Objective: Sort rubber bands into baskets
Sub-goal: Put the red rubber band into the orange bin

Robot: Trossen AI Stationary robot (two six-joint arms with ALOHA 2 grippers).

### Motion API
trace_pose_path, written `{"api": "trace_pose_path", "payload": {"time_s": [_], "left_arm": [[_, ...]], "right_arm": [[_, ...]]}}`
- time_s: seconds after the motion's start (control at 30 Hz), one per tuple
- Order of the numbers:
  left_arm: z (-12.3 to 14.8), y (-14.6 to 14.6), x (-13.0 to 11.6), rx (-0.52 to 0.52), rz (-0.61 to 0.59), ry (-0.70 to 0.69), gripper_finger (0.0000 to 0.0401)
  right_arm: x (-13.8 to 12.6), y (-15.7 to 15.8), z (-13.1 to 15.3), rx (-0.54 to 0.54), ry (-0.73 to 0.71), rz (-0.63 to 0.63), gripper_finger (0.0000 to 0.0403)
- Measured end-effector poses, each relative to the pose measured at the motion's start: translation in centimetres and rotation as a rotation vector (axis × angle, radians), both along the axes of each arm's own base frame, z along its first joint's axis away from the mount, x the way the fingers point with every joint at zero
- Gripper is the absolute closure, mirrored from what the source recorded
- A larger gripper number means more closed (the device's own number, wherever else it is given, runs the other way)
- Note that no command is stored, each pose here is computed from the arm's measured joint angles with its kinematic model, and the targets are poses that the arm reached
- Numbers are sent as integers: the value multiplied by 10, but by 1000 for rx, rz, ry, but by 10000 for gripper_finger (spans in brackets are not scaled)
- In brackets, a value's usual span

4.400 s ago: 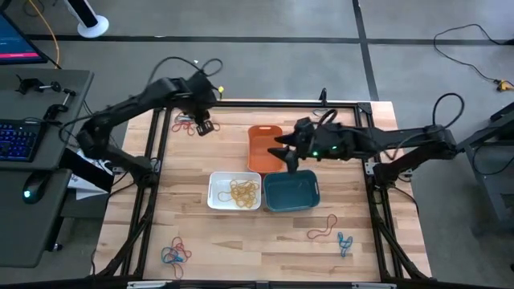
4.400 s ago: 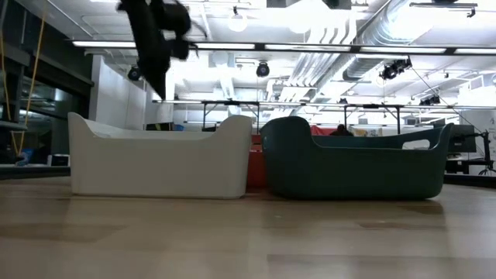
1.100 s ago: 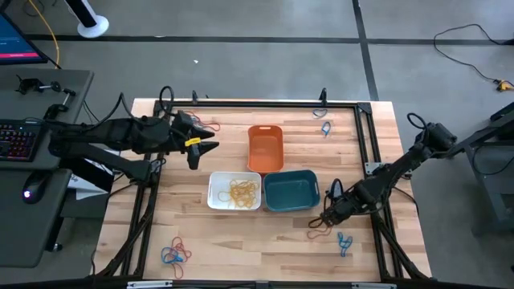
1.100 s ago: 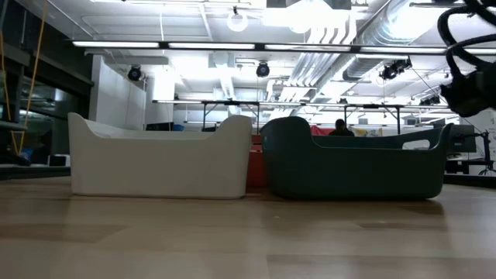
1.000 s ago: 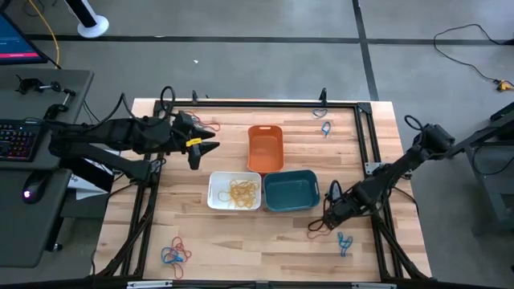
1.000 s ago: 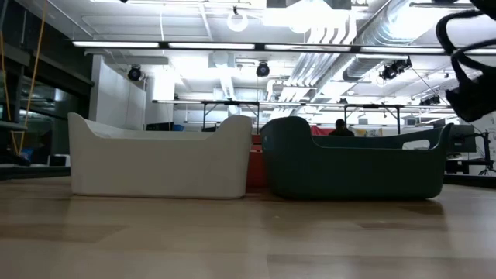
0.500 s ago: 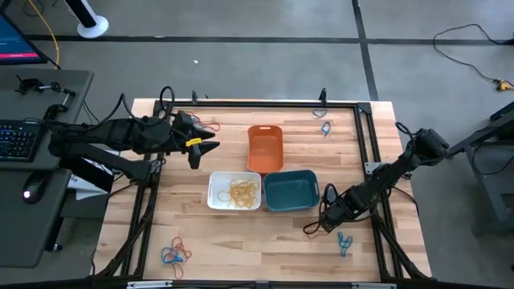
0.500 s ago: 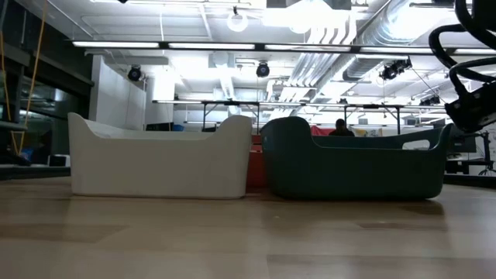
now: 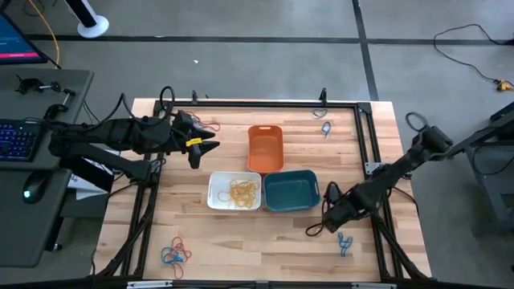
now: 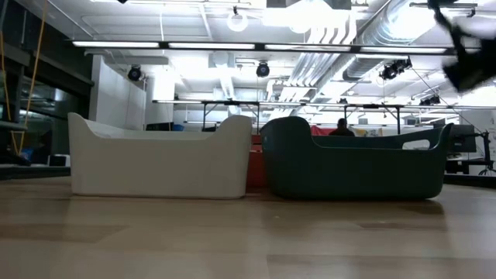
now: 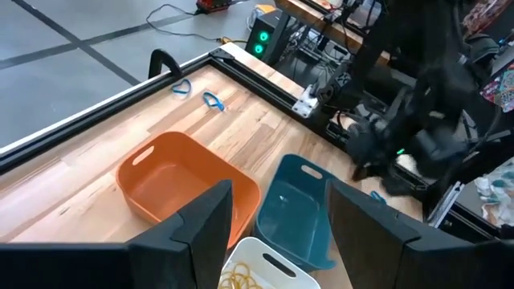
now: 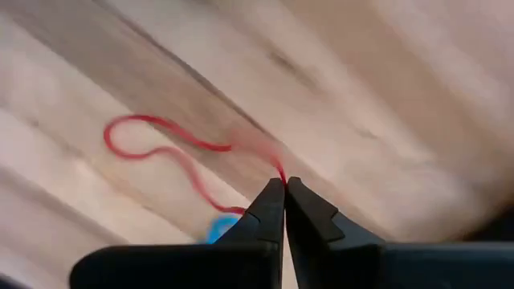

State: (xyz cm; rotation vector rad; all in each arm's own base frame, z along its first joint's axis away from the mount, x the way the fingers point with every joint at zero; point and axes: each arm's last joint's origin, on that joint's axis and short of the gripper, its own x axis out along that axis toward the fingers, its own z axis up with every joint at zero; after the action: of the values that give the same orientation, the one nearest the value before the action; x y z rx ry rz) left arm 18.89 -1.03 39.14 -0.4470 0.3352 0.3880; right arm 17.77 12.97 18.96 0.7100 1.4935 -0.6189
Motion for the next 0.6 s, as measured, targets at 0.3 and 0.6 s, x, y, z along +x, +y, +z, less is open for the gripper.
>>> {"api": "trace_pose_path", "payload": {"time_s": [0.3,0.6], "left_arm": [[0,1,0,20,-2,5,208],[1,1,0,12,2,0,208]], "right_arm": [[19,-3,102,-14,-451,125,403],[85,-36,138,-113,-876,260,403]]}}
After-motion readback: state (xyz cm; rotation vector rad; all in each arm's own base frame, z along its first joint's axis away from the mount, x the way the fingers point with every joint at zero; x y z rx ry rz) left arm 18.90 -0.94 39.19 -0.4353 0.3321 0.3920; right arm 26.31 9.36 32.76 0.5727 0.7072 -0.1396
